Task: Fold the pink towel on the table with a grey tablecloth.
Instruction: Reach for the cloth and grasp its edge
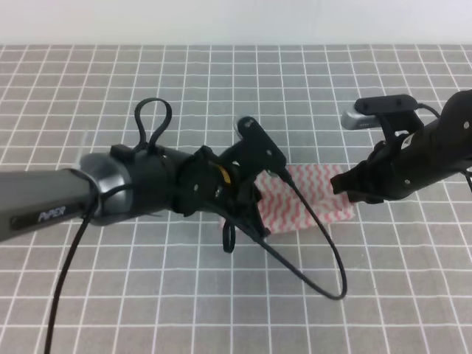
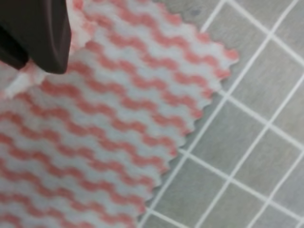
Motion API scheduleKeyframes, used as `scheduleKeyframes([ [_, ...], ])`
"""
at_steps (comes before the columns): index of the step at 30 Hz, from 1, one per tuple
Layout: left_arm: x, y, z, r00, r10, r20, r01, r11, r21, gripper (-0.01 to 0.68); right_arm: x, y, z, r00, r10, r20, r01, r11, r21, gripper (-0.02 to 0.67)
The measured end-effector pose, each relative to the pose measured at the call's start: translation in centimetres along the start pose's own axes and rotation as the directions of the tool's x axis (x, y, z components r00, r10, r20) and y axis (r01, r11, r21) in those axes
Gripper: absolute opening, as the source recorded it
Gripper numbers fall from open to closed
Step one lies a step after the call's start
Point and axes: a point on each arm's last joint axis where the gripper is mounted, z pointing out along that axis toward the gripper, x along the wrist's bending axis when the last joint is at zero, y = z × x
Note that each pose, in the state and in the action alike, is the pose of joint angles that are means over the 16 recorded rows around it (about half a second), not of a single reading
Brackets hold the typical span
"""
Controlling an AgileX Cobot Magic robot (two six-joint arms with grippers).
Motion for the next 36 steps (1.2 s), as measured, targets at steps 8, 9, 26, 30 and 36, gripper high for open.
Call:
scheduleKeyframes([
  [8,0.8,0.0,0.1,0.999,-0.036,-0.016,0.036,0.999,-0.005,0.000,-0.2,0.0,0.7,1.000,-0.003,0.009,0.003,1.000,-0.002,-0.015],
  [9,0.8,-0.1,0.2,0.999,-0.039,-0.017,0.039,0.999,-0.004,0.000,-0.2,0.0,0.8,1.000,-0.002,0.010,0.003,1.000,-0.002,-0.015],
  [26,1.4,-0.2,1.4,0.999,-0.051,-0.013,0.051,0.999,0.018,0.000,-0.5,0.5,1.7,1.000,0.005,0.023,-0.004,0.998,-0.056,-0.015],
  [30,2.0,0.0,1.4,0.998,-0.054,-0.022,0.055,0.998,0.012,0.000,-0.5,0.7,1.6,1.000,0.006,0.025,-0.004,0.997,-0.075,-0.015],
  [36,2.5,0.1,1.3,0.998,-0.056,-0.031,0.057,0.998,0.010,0.000,-0.6,0.9,1.7,1.000,0.007,0.028,-0.004,0.995,-0.097,-0.015],
])
